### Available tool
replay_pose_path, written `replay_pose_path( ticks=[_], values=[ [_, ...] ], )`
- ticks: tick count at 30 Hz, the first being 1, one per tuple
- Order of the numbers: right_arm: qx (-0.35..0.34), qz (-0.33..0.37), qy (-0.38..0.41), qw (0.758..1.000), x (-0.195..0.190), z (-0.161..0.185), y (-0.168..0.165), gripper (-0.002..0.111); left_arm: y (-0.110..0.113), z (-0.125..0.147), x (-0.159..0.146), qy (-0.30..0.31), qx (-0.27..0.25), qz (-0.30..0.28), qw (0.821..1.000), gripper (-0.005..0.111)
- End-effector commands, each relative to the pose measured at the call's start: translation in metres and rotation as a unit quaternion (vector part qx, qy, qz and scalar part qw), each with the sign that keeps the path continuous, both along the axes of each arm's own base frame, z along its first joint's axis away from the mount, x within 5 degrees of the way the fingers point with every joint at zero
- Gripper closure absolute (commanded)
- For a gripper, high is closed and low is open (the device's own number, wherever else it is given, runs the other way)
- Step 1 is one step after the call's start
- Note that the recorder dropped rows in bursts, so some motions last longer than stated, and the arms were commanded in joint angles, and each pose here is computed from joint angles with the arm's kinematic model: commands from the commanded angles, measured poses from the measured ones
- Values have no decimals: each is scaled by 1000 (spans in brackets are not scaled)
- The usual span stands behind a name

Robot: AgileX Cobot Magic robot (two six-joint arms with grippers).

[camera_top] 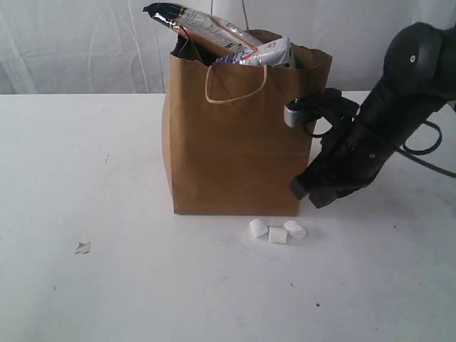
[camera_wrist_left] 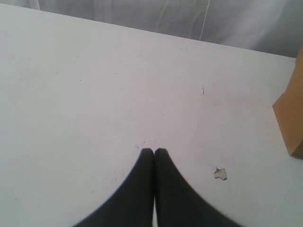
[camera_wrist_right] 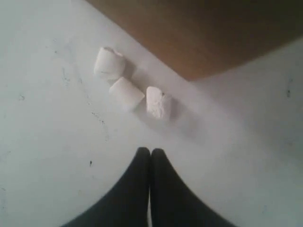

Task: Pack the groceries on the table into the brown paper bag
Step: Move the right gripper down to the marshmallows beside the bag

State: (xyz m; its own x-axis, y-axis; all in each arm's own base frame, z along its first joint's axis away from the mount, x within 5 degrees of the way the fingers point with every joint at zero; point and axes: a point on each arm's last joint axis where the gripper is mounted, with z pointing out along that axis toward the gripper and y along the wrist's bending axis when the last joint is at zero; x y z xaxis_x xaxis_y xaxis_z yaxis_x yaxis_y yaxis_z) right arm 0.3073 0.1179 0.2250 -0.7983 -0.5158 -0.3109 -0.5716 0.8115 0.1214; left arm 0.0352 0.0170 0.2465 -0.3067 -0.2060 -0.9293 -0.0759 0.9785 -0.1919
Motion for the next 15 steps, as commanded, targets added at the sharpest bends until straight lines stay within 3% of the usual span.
replay_pose_path(
  ticks=[1,6,11,15],
  values=[
    [-10,5,-5,1000,-5,-15,-2,108,0,-1,0,-2,-3,2,1000,107],
    [-32,46,6,998,-14,-25,-6,101,0,-1,0,-2,-3,2,1000,107],
    [-70,111,-27,991,-28,-40,-20,100,0,-1,0,-2,-3,2,1000,107],
    [-66,50,-105,991,-42,-56,-44,100,0,-1,0,-2,-3,2,1000,107]
  ],
)
